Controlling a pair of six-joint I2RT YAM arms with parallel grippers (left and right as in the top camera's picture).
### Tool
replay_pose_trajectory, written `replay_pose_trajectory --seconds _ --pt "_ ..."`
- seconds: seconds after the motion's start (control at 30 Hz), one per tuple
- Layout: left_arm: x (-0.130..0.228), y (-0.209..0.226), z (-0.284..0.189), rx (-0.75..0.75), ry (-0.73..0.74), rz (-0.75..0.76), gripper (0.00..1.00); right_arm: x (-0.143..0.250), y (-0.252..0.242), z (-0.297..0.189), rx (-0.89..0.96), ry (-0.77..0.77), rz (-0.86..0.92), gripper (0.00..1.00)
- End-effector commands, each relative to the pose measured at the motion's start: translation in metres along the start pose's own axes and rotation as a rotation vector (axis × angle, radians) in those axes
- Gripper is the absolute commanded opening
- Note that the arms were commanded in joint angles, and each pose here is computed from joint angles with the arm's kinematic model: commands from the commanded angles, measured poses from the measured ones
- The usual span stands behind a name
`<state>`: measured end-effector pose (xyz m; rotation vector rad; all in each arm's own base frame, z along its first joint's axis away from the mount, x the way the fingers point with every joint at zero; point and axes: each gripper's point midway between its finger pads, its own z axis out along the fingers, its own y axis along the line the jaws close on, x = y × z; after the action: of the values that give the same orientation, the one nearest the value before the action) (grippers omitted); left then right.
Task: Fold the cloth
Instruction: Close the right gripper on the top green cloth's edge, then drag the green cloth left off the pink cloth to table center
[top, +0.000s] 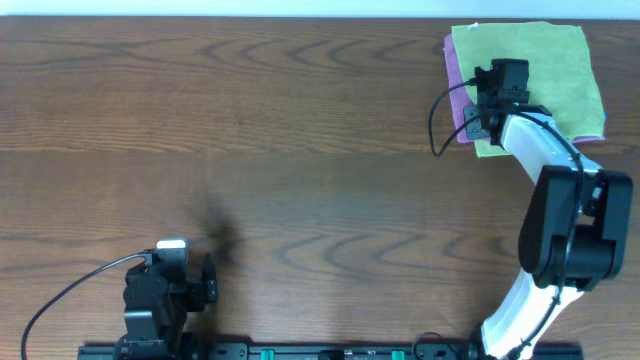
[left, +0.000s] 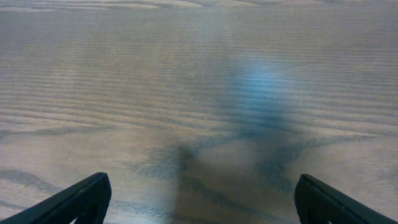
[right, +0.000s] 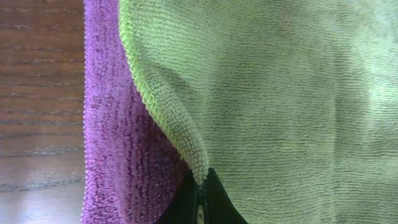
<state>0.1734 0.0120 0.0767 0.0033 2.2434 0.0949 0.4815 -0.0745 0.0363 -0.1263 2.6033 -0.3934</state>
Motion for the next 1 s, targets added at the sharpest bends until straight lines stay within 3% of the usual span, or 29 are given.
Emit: replay_pose_trajectory --seconds 0.0,0.2,0.4,0.97 --pt "0.024 0.000 0.008 -0.007 0.076 0.034 0.95 -0.025 -0.016 -0.021 0.060 -0.071 0.004 0.01" --pt "0.024 0.000 0.008 -0.007 0.075 0.033 0.96 -0.060 -0.039 -0.059 0.129 -0.208 0.030 0.02" --pt "0.024 0.000 0.008 -0.007 0.075 0.033 0.95 -0.063 -0.038 -0.076 0.126 -0.220 -0.008 0.01" --pt "0.024 0.000 0.008 -0.007 0.075 0.034 0.95 -0.060 0.062 -0.107 -0.007 -0.193 -0.220 0.01"
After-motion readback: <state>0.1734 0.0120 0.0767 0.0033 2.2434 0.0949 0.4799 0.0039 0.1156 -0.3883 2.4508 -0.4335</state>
